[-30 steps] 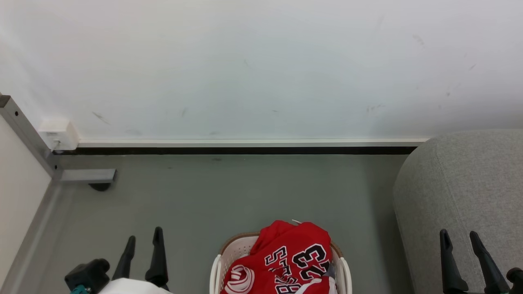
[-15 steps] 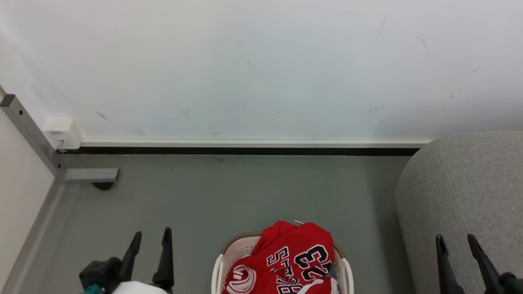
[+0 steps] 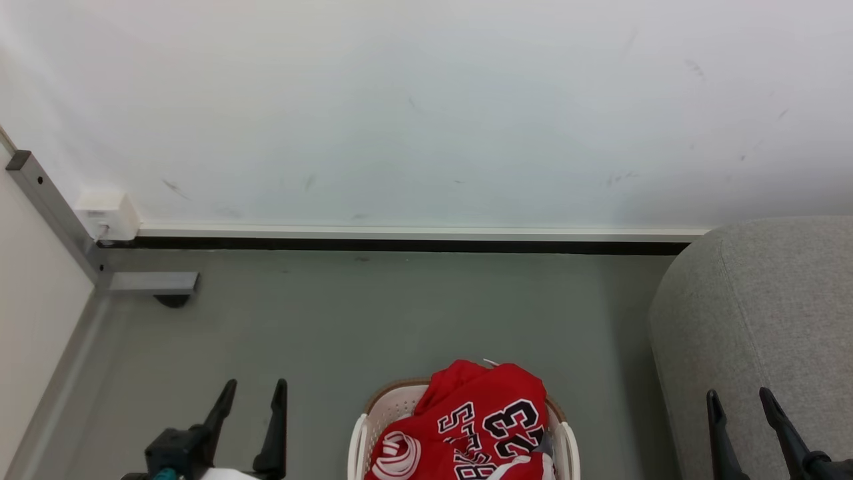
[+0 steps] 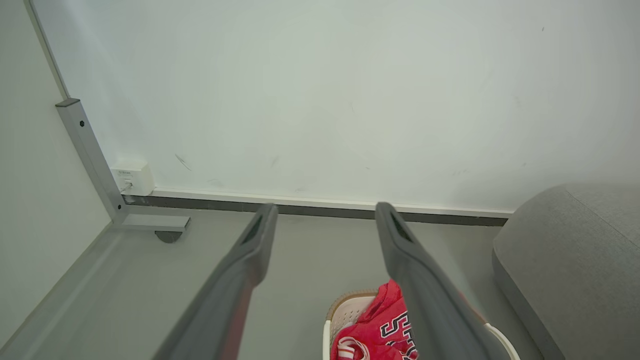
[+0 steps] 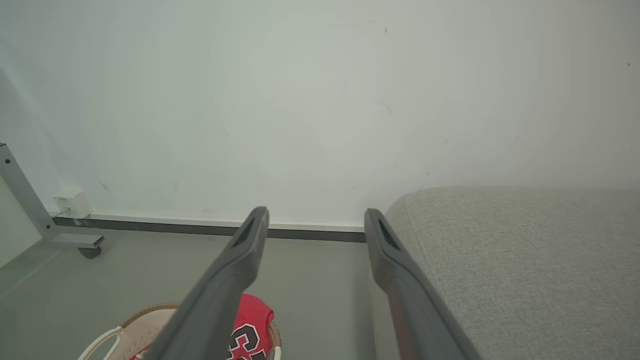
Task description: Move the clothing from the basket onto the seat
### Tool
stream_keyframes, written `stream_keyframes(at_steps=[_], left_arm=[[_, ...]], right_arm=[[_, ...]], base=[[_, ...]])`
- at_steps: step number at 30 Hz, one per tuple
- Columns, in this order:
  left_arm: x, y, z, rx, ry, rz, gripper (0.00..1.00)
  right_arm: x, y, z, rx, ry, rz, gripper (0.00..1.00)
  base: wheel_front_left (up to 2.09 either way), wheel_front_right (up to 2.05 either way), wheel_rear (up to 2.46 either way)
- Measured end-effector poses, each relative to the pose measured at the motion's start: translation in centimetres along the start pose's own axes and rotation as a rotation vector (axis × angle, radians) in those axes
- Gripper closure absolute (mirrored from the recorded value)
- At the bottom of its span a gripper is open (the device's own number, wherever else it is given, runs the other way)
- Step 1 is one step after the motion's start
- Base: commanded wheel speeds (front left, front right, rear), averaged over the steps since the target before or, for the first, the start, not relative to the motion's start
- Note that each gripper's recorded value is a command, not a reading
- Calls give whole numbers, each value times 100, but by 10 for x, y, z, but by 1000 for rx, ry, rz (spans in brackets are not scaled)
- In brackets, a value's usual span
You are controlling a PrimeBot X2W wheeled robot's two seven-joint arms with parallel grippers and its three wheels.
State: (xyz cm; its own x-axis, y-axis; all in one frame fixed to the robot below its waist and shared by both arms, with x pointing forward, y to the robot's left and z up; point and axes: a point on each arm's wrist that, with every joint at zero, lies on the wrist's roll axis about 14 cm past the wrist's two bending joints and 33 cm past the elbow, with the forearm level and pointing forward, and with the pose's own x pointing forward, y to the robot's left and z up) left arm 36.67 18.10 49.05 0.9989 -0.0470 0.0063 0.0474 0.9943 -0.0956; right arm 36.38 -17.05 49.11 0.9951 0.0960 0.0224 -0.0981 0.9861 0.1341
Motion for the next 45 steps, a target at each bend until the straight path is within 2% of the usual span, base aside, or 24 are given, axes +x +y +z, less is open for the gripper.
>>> stream_keyframes(at_steps=[19, 39, 45], left_arm=[[-6, 0, -14, 85, 27, -18, 0], [-5, 2, -17, 66, 35, -10, 0], [15, -15, -19, 62, 38, -65, 0]], right_arm=[[-7, -2, -12, -50, 23, -7, 0], [-7, -6, -15, 5, 26, -29, 0], [7, -10, -7, 5, -2, -41, 0]], base=[[0, 0, 0], [0, 0, 0], [0, 0, 0]])
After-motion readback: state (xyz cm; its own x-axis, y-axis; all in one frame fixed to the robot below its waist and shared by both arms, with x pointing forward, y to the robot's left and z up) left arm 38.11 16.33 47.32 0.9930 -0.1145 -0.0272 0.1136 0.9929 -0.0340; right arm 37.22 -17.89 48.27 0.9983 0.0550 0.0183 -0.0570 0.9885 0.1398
